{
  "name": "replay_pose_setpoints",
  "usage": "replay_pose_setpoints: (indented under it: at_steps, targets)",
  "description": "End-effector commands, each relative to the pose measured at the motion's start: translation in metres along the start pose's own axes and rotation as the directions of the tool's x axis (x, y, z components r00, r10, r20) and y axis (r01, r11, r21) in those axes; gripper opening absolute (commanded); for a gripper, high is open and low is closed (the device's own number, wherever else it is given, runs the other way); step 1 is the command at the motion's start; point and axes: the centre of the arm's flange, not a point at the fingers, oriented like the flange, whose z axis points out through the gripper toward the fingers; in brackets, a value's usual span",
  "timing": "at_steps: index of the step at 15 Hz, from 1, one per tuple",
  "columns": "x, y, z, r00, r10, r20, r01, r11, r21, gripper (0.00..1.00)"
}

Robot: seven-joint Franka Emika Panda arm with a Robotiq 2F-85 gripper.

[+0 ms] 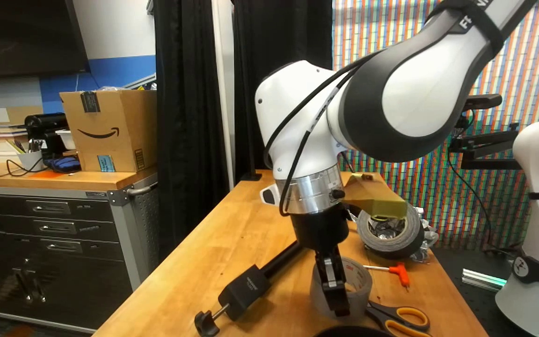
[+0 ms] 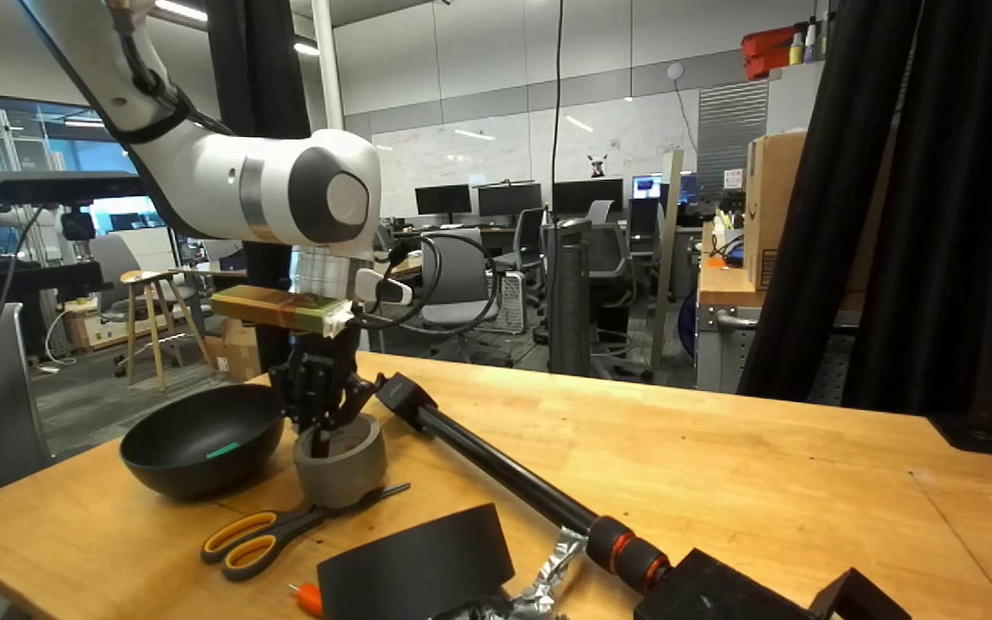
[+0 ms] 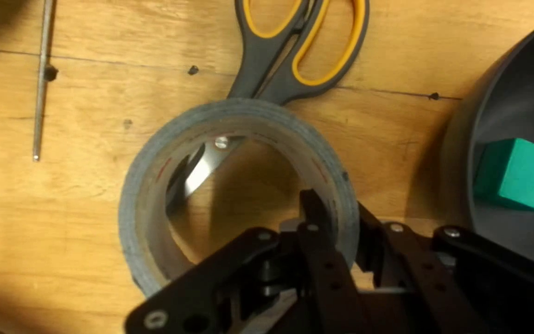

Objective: Move the grey seal tape

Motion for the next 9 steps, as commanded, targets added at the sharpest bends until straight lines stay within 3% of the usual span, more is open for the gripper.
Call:
replay_pose_setpoints:
  at_steps: [1, 9]
  targets:
    - [-0.015, 0.021, -0.004, 1.0, -0.008, -0.027, 0.009, 1.0, 0.024, 0.12]
    - [-0.007, 0.04, 0.004, 1.0, 0.007, 0.006, -0.007, 1.0, 0.023, 0.14]
